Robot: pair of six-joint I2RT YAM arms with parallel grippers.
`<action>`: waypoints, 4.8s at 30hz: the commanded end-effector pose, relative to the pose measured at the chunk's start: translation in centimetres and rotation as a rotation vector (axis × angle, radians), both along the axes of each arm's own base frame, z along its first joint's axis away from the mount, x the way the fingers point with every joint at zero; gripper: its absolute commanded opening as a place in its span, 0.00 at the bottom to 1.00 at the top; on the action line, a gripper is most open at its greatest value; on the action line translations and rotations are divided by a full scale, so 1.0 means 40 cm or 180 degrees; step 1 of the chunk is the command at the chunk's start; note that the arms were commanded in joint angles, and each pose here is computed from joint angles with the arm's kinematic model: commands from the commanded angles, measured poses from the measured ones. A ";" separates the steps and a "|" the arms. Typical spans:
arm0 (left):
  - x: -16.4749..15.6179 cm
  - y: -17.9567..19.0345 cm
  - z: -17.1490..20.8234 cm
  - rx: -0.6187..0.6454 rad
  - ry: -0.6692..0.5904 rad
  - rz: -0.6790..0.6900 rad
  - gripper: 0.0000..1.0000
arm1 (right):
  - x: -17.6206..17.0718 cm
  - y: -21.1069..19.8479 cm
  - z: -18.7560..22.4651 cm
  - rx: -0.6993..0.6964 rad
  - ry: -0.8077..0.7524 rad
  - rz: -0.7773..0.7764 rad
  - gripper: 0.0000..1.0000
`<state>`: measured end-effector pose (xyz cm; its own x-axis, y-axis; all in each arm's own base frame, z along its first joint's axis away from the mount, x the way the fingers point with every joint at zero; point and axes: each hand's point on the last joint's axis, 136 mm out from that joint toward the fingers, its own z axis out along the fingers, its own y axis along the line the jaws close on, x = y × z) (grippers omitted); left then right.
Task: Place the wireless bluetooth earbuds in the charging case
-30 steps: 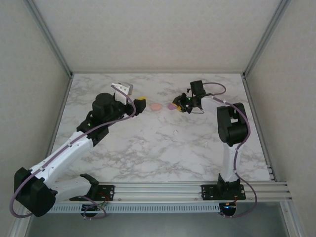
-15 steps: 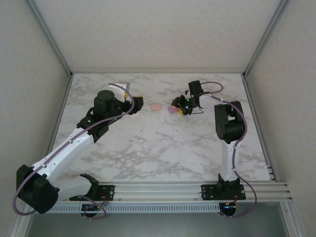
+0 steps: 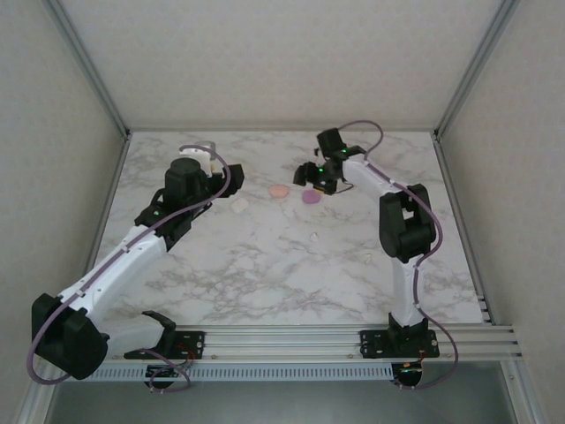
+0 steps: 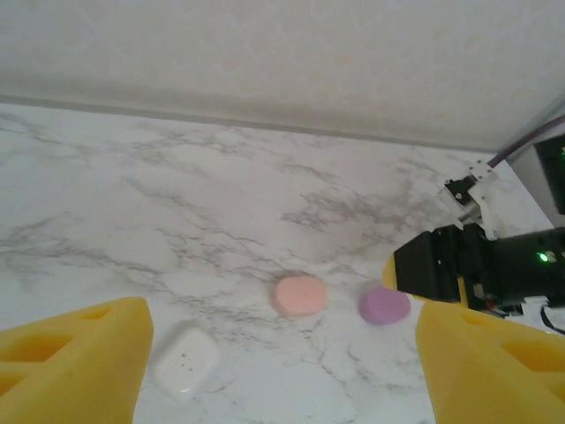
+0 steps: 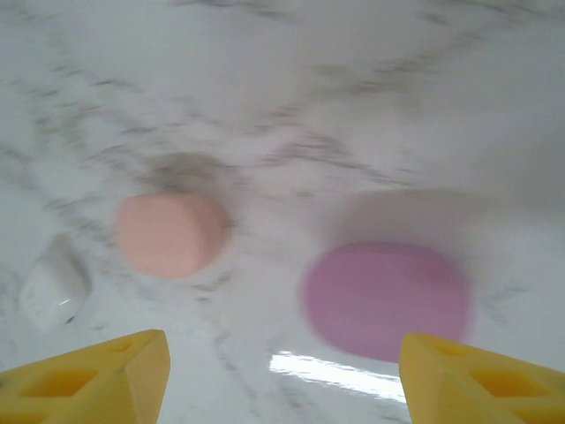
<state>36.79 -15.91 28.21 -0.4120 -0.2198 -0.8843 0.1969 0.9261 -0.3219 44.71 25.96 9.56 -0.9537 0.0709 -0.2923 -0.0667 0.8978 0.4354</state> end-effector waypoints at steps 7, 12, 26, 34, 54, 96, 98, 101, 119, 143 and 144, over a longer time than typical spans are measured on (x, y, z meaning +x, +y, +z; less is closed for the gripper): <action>-0.059 0.195 0.067 -0.0124 -0.0224 0.1012 0.86 | -0.069 0.291 -0.013 -0.0336 -0.0238 0.1242 0.72; -0.079 0.217 0.072 -0.0088 -0.0228 0.1078 0.87 | -0.086 0.387 -0.035 -0.0355 -0.0286 0.1571 0.85; -0.070 0.220 0.041 -0.0087 -0.0143 0.1087 0.88 | -0.092 0.434 -0.031 -0.0325 -0.0405 0.1744 0.91; -0.062 0.214 0.025 -0.0137 -0.0060 0.1065 0.88 | -0.088 0.459 -0.094 -0.0624 -0.0538 0.1895 0.90; -0.060 0.211 0.037 -0.0161 -0.0058 0.1025 0.88 | -0.080 0.510 -0.179 -0.1103 -0.0937 0.2167 0.79; -0.014 0.160 -0.019 -0.0230 0.0185 0.0837 0.87 | -0.577 0.196 -0.171 -0.0799 0.0971 0.0400 0.70; -0.012 0.160 -0.019 -0.0238 0.0187 0.0841 0.87 | -0.590 0.208 -0.158 -0.0649 0.1036 0.0413 0.72; -0.011 0.159 -0.021 -0.0248 0.0196 0.0846 0.87 | -0.605 0.227 -0.130 -0.0456 0.1063 0.0505 0.73; -0.017 0.170 -0.008 -0.0244 0.0147 0.0896 0.87 | -0.521 0.177 -0.112 -0.0854 -0.0907 0.2303 0.82; -0.010 0.167 -0.016 -0.0201 0.0192 0.0893 0.87 | -0.564 0.192 -0.229 -0.0863 -0.1266 0.3142 0.72; -0.009 0.166 -0.018 -0.0199 0.0198 0.0888 0.87 | -0.567 0.192 -0.232 -0.0863 -0.1276 0.3159 0.71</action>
